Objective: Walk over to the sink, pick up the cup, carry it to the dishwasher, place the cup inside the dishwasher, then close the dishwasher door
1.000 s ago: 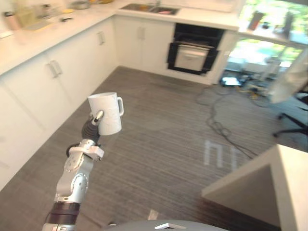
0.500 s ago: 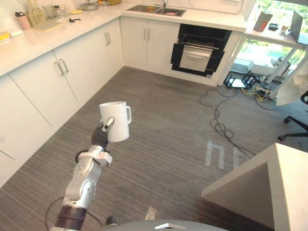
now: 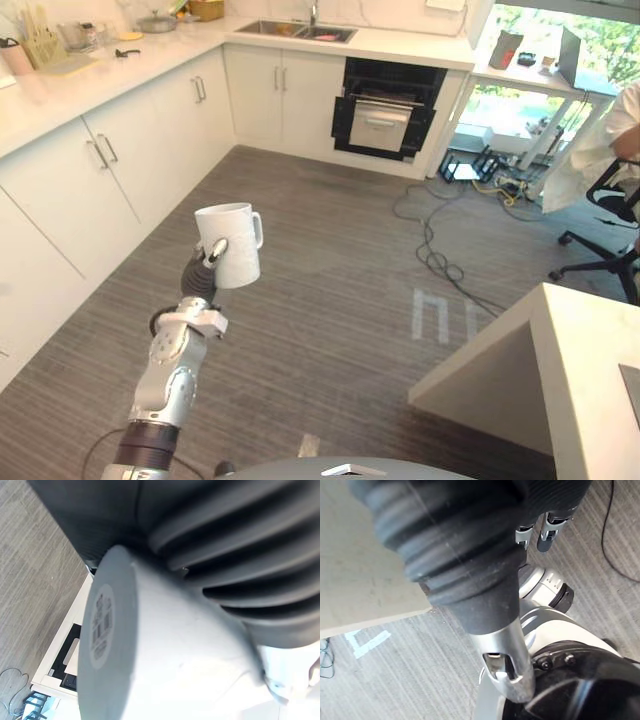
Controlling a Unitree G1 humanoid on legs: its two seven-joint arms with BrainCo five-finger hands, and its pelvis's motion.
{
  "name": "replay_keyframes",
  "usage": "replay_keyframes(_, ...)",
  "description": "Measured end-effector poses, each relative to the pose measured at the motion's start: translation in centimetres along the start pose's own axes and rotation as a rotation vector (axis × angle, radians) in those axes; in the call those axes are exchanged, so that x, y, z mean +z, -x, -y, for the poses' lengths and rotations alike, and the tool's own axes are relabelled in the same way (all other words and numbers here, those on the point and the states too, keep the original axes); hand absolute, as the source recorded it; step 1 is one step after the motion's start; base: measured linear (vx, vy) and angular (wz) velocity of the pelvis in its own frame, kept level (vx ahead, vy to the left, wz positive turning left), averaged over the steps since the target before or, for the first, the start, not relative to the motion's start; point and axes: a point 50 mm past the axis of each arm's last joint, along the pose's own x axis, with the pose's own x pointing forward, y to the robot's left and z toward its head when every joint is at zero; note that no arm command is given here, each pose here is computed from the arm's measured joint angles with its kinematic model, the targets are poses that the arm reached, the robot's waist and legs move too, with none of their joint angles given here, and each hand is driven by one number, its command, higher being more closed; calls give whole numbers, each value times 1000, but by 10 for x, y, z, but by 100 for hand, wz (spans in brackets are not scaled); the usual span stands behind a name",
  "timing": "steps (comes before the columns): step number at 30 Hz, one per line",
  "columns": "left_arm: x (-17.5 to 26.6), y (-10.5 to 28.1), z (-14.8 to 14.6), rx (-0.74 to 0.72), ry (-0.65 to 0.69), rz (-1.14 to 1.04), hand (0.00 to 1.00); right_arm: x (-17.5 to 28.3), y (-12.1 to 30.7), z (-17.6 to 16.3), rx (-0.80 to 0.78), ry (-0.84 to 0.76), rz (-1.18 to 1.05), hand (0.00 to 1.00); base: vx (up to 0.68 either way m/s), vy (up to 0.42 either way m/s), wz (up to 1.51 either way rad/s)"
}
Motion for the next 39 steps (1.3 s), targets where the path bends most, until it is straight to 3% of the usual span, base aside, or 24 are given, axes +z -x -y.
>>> replay_keyframes(5, -14, 3, 12, 36, 41, -51, 100, 5, 0, -1, -46, -142, 93, 0, 19, 138, 26)
replay_keyframes(8, -9, 4, 1, 88, 32, -36, 100, 4, -3, -20, 1, -144, 94, 0, 37, 50, 10)
replay_keyframes(13, 10, 6, 7, 29, -16, 28, 100, 0, -3, -41, 68, -145, 101, 0, 196, -11, 48)
replay_keyframes(18, 7, 22, 23, -25, 34, 40, 100, -3, 2, -23, 35, -181, 95, 0, 300, -110, 4)
replay_keyframes(25, 3, 36, 28, 36, 135, 61, 100, 10, 10, 4, -24, -170, 200, 0, 391, -172, -6)
replay_keyframes(32, 8, 42, 15, 78, 122, 77, 100, 91, 9, -72, 232, -120, 498, 0, 453, -29, -57)
replay_keyframes(35, 5, 45, 7, 88, 101, 60, 100, 106, 12, -80, 257, -115, 549, 0, 445, 186, -49)
replay_keyframes(39, -5, 51, -23, 179, 69, 11, 100, 92, 6, -76, 232, -139, 486, 0, 603, 257, -55)
